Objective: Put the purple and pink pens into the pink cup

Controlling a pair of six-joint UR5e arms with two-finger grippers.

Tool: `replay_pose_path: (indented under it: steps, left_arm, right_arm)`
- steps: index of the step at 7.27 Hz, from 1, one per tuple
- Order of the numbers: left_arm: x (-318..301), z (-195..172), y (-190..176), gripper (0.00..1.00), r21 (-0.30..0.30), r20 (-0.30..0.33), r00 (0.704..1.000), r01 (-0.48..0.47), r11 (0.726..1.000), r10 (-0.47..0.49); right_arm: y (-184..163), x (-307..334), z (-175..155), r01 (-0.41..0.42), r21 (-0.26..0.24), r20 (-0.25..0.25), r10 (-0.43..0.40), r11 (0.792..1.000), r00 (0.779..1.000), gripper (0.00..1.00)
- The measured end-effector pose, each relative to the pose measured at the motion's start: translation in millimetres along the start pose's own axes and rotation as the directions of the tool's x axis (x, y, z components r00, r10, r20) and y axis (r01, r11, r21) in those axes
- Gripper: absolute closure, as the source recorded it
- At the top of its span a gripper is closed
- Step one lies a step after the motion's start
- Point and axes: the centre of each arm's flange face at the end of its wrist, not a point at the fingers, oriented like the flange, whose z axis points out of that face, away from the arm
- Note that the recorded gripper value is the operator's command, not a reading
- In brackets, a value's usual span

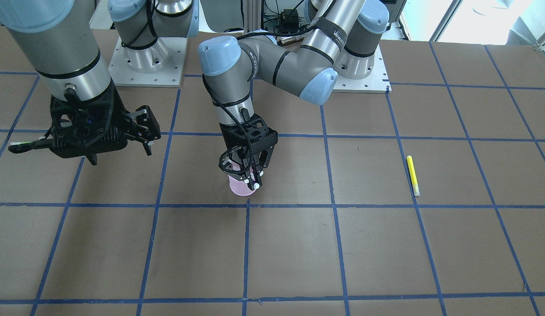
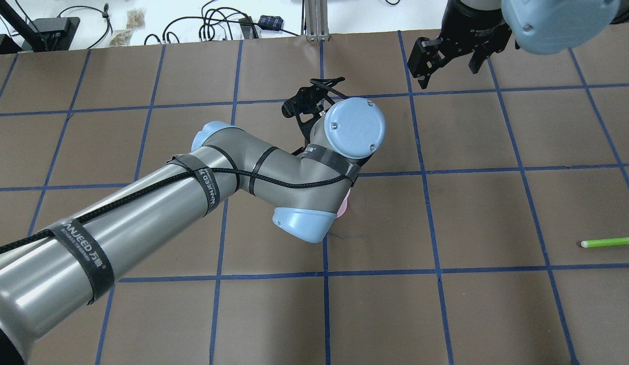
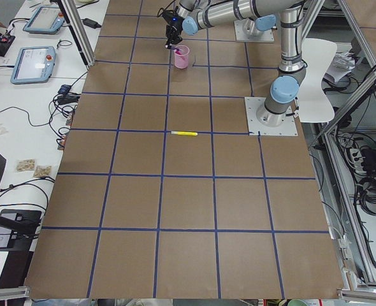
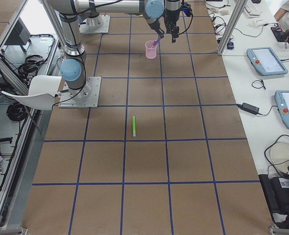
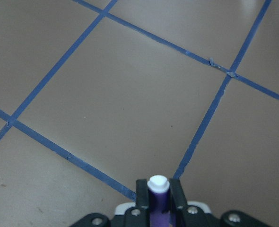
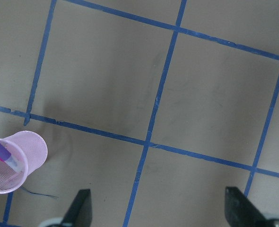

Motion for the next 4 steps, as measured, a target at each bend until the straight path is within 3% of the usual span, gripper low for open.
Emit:
replay_pose_path:
  steps: [1,4]
  left_arm:
    - [0.6,-0.9,2.2,0.0,-0.001,-0.002,1.0,0.017,1.0,-0.017]
    - [1.6,-8.3,-0.9,0.0,0.003,-0.016,0.999,0.036,0.999,-0.035]
  right_arm:
    - [0.0,0.3,-0.1,0.0,0.0,-0.002,0.0,1.0,1.0,0.0]
    - [0.0,5.1,0.0,0.001,0.0,-0.009,-0.001,1.0,1.0,0.0]
